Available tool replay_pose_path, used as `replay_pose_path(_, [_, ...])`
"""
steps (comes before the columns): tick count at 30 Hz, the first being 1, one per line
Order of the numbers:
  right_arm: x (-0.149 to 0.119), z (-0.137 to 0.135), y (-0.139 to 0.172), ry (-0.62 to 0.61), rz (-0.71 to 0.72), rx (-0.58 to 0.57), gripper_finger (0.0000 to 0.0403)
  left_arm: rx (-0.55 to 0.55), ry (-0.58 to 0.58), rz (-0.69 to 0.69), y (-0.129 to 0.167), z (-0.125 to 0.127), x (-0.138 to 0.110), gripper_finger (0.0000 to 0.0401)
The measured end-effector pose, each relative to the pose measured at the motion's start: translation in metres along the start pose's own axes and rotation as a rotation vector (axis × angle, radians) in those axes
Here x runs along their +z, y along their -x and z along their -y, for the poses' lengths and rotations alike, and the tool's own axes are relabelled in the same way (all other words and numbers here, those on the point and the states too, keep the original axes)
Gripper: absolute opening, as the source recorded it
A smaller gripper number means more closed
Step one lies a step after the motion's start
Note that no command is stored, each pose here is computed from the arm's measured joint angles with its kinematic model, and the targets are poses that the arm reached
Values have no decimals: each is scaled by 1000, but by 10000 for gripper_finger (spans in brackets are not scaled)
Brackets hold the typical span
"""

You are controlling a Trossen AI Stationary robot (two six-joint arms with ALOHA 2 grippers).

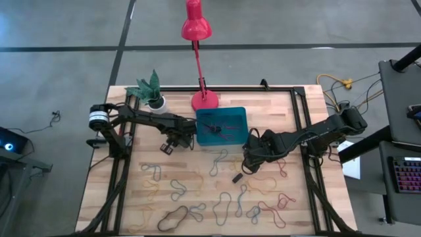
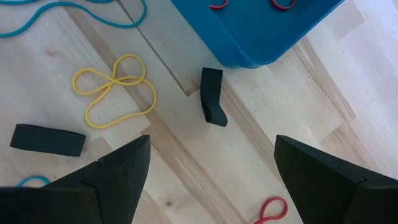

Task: Pick and place rubber bands into bin
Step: Put the blue rubber band into the blue bin

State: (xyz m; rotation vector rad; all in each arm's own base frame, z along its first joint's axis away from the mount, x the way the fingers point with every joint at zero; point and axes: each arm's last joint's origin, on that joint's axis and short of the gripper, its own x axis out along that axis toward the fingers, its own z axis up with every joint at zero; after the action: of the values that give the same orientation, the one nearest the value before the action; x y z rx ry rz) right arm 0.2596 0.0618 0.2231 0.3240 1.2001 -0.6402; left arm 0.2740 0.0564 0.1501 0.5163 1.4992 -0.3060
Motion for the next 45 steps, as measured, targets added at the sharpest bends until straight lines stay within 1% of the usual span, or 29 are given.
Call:
replay_pose_path(2, [0, 0, 0, -1, 0, 0, 325, -3, 6, 9, 0, -2, -1, 57])
replay_pose_path(6, [0, 0, 0, -3, 1, 1, 325, -44, 6, 2, -9, -5, -3, 54])
replay_pose_path(9, [0, 0, 0, -3, 1, 1, 325, -85, 10, -30, -21, -5, -3, 38])
replay_pose_path(12, [0, 0, 0, -4, 1, 1, 325, -116, 8, -62, -27, -5, -3, 10])
replay_pose_path(16, [0, 0, 0, -3, 2, 1, 325, -124, 62, -63, -23, -6, -1, 2])
replay_pose_path(19, [0, 0, 0, -3, 2, 0, 325, -104, 124, -21, -5, -9, 1, 0])
replay_pose_path(21, [0, 0, 0, 0, 3, -1, 325, -94, 183, 42, 8, -10, 3, 0])
replay_pose_path(23, [0, 0, -1, 5, 3, -2, 325, -31, 233, 163, 35, -17, 9, 0])
replay_pose_path(25, [0, 0, -1, 3, 2, -4, 325, 29, 274, 262, 64, -19, 7, 0])
replay_pose_path(31, [0, 1, -2, 0, 1, -5, 325, 202, 354, 534, 136, -25, 1, 0])
replay_pose_path(34, [1, 1, -2, -2, 1, -6, 325, 270, 368, 643, 162, -27, 0, 0])
replay_pose_path(37, [1, 2, -3, -4, 0, -7, 325, 343, 400, 766, 183, -35, 5, 0])
replay_pose_path(40, [1, 2, -3, -7, 0, -7, 325, 435, 438, 834, 195, -48, 10, 0])
replay_pose_path(41, [1, 2, -3, -10, 1, -6, 325, 457, 451, 832, 194, -53, 12, 0])
replay_pose_path(45, [1, 2, -3, -26, -1, -7, 325, 452, 482, 760, 172, -77, 27, 0])
